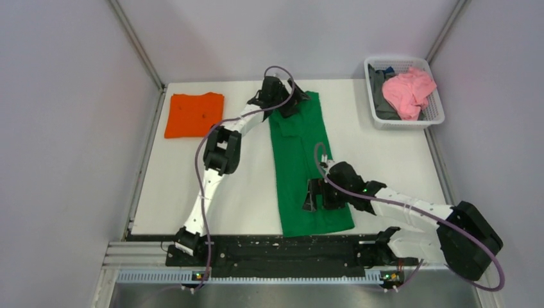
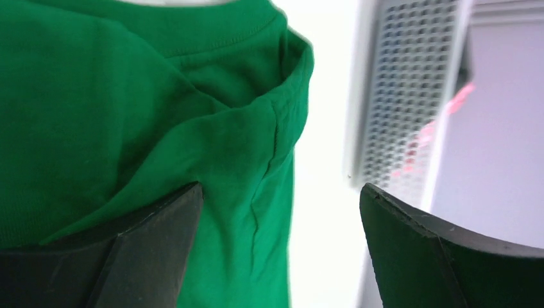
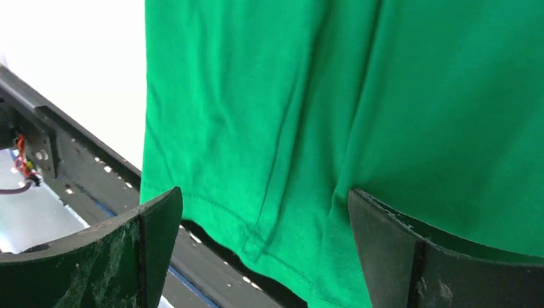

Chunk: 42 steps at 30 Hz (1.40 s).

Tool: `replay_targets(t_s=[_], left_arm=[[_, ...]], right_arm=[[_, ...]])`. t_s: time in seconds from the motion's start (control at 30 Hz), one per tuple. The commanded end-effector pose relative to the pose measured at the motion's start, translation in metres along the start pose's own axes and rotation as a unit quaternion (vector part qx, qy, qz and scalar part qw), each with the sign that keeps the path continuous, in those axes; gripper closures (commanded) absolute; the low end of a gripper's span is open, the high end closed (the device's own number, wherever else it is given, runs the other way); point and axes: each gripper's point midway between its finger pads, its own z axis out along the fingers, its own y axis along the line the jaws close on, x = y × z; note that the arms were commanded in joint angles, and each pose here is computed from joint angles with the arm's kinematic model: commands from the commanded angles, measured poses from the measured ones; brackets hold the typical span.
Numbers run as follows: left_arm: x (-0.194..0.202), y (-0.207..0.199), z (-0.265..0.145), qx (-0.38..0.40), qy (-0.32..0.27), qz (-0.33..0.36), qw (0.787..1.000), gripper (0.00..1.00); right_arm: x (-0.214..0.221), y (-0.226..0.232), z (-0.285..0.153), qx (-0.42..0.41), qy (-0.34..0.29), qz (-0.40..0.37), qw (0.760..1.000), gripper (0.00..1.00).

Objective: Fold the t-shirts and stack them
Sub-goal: Rotate the tshirt 90 degrees

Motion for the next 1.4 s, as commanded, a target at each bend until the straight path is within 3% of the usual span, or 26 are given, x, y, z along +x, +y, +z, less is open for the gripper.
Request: replay_targets(t_s=[0.0,0.17,0.33,0.5,0.6,0.77,0.87,1.03,1.2,1.37], left_arm=[[0.004,0.027,0.052,0.055,-0.023,-0.126,0.990,0.01],[-0.022,0.013,0.072,0.100,-0.097,-0.161,0.977,0.01],[-0.046,0.002,0.062,0.088,-0.144,-0.122,0.978,0.01],[-0.065,-0.071,0.013,0.122,-0.140,-0.038,0.982,0.01],[-0.061,-0.128,-0.026,0.139,-0.132,0.036,0.981,0.01],[-0.031,-0.148,-0.104,0.084,-0.100,0.112,0.985,0.01],[0.003,-0.124,-0.156,0.013,-0.068,0.127,0.989,0.01],[0.095,-0.052,-0.236,-0.079,-0.021,0.153,0.985,0.01],[0.201,0.035,-0.280,-0.119,0.059,0.116,0.984,0.10],[0.272,0.080,-0.301,-0.131,0.128,0.063,0.981,0.19]], right_arm=[[-0.008,0.042,0.012,-0.051,0.009,-0.003,0.999,0.01],[-0.042,0.075,0.023,-0.066,-0.023,-0.053,0.996,0.01],[-0.058,0.078,0.026,-0.044,-0.036,-0.074,0.996,0.01],[-0.063,0.033,0.000,0.075,-0.056,-0.116,0.989,0.01],[-0.048,0.025,-0.010,0.083,-0.030,-0.126,0.988,0.01],[-0.038,0.004,-0.035,0.124,-0.047,-0.096,0.987,0.01],[-0.031,-0.008,-0.045,0.142,-0.065,-0.055,0.986,0.01],[-0.021,-0.037,-0.055,0.187,-0.099,0.035,0.977,0.01],[-0.017,-0.058,-0.061,0.188,-0.127,0.113,0.967,0.04],[-0.009,-0.070,-0.064,0.190,-0.143,0.144,0.961,0.18]])
